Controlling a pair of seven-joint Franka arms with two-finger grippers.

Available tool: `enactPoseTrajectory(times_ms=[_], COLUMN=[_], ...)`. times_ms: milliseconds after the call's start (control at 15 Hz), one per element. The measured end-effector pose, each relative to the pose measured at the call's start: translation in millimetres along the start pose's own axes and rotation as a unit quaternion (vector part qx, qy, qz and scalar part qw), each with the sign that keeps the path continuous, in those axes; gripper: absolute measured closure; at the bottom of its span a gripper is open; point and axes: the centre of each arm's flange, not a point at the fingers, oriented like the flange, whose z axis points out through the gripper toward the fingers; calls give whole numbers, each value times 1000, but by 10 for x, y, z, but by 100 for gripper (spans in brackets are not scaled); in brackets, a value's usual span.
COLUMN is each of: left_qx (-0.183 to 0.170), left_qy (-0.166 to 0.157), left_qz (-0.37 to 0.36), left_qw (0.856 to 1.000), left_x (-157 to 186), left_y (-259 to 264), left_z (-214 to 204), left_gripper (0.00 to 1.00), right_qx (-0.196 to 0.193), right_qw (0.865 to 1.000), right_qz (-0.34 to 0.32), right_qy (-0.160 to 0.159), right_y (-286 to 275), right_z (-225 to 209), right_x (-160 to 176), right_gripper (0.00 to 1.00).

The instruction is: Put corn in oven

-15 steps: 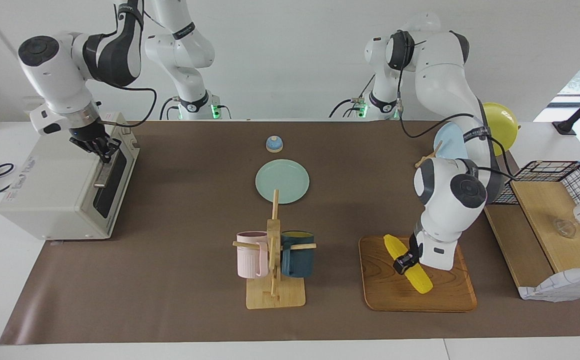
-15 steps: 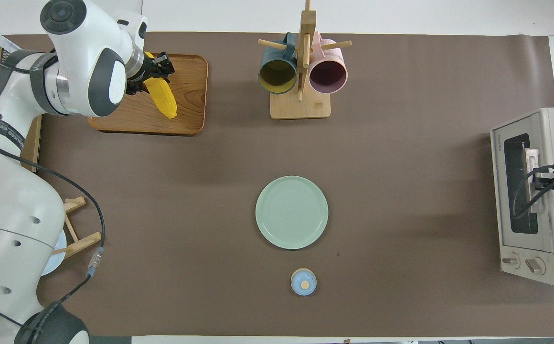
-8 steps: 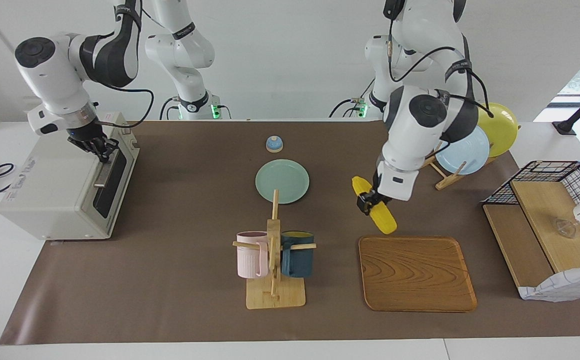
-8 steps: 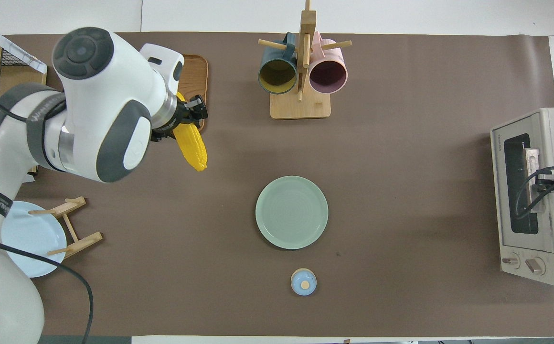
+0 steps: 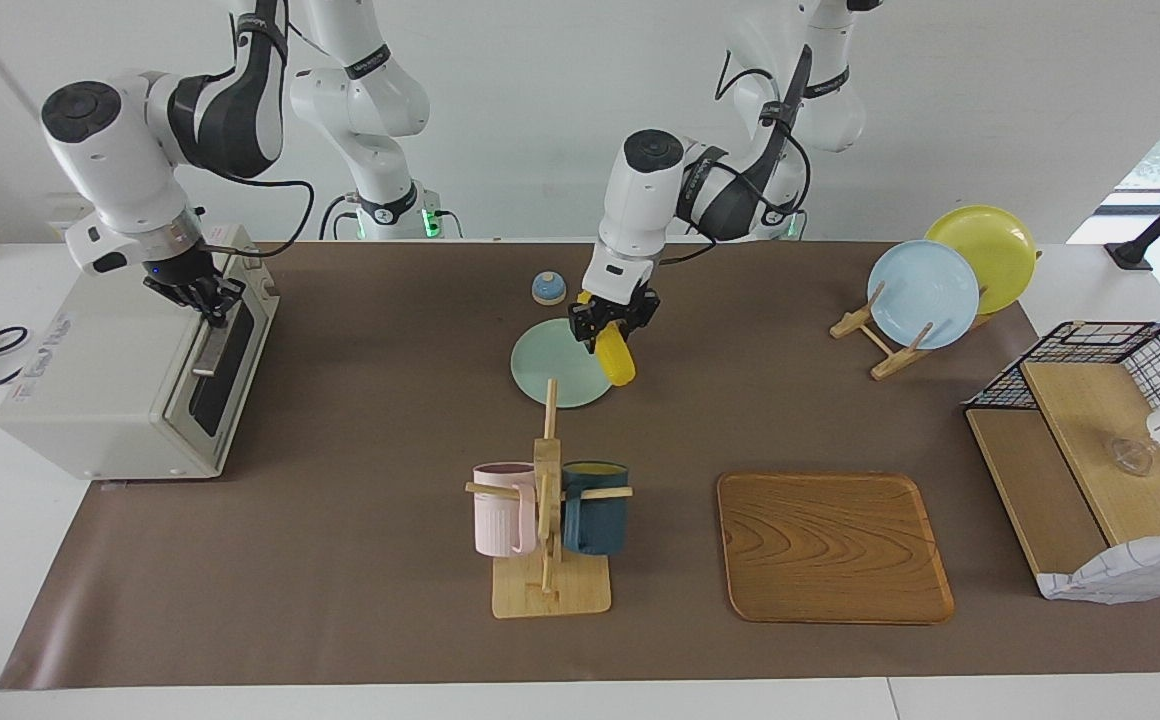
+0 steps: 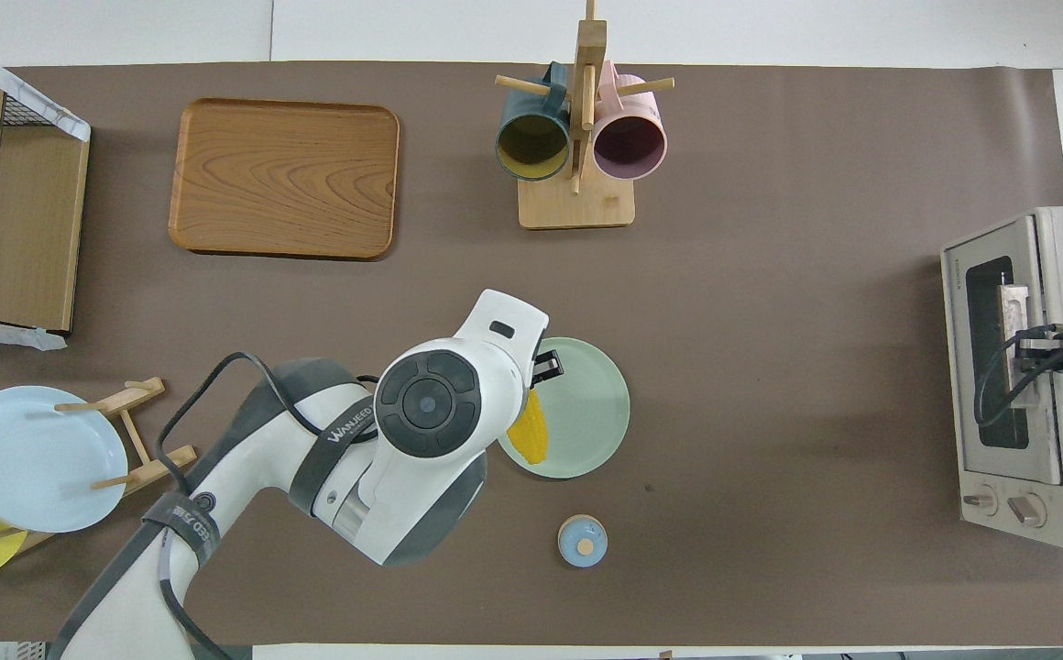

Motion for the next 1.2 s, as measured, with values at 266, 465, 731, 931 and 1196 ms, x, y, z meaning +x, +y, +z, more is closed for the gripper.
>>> enactPoseTrajectory(times_ms=[266, 465, 731, 931, 1196], left_qx=[-3, 1, 2, 0, 0], left_qy=[-1, -3, -3, -2, -2], left_qz=[55, 71, 77, 79, 83], left_qw=[998, 997, 997, 997, 997], left_x=[-269, -305, -279, -269, -269], left_y=[158, 227, 253, 264, 266], left_z=[433, 656, 713, 698, 697], left_gripper=[46, 46, 46, 46, 21], right_qx=[0, -1, 1, 16, 39], right_qw=[1000, 1000, 999, 998, 997], right_qz=[-9, -22, -42, -55, -73], right_qy=[0, -1, 0, -4, -1], right_y=[-94, -223, -449, -673, -1079], right_z=[12, 33, 98, 220, 682], right_x=[-7, -14, -29, -27, 40], right_gripper=[99, 99, 99, 99, 99])
